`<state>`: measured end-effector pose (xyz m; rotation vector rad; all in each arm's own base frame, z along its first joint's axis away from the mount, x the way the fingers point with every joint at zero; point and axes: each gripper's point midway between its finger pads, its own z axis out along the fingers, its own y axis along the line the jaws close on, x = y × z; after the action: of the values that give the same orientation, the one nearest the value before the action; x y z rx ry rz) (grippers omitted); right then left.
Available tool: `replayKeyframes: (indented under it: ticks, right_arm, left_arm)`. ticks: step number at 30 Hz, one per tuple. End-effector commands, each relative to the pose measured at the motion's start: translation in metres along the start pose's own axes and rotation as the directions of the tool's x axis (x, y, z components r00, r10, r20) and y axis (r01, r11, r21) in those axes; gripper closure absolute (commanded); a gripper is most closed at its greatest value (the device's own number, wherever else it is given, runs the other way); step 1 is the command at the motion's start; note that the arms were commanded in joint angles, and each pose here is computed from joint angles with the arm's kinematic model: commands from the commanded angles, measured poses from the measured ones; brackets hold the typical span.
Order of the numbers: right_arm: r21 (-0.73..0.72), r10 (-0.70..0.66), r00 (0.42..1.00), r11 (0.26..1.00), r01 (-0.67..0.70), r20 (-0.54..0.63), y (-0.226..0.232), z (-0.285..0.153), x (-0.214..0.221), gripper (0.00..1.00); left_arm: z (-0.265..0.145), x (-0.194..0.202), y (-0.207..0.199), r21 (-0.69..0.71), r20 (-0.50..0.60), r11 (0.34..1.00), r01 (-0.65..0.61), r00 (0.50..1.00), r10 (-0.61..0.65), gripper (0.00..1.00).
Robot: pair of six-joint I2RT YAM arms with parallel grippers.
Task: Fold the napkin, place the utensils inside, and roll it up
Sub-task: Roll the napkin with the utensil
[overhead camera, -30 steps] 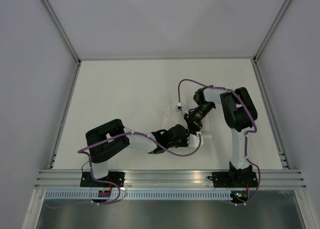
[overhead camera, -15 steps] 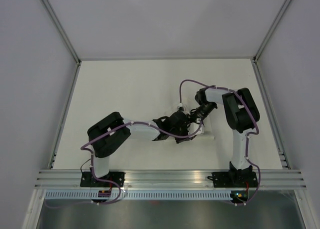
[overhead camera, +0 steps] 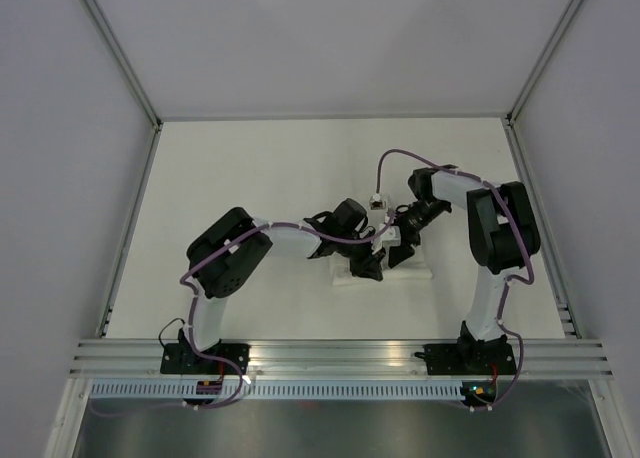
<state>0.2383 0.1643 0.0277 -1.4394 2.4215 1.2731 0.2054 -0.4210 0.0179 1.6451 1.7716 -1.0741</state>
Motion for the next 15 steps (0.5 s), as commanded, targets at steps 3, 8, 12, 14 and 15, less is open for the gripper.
replayKeyframes:
  ticks: [3,8,12,14,15]
  right_arm:
    - [0.15,-0.242,0.963,0.963,0.224,0.12,-0.005,-0.042,-0.024,0.41]
    - [0.275,-0.355,0.923,0.912,0.306,0.151,0.0,-0.055,-0.024,0.41]
    - [0.396,-0.455,0.881,0.839,0.374,0.13,0.014,-0.051,-0.017,0.38]
    - [0.474,-0.514,0.851,0.779,0.411,0.106,0.013,-0.045,-0.027,0.37]
    - [0.516,-0.515,0.855,0.75,0.414,0.064,0.013,-0.04,-0.015,0.36]
  left_arm:
    - [-0.006,0.071,-0.017,0.119,-0.167,0.913,0.391,0.914,-0.37,0.98]
    - [-0.011,0.072,-0.011,0.166,-0.147,0.872,0.461,0.886,-0.44,0.98]
    - [-0.011,0.076,-0.007,0.188,-0.154,0.84,0.509,0.86,-0.486,0.98]
    - [-0.012,0.074,-0.004,0.2,-0.149,0.831,0.52,0.854,-0.498,0.98]
    - [-0.011,0.076,-0.004,0.202,-0.158,0.822,0.533,0.846,-0.509,0.98]
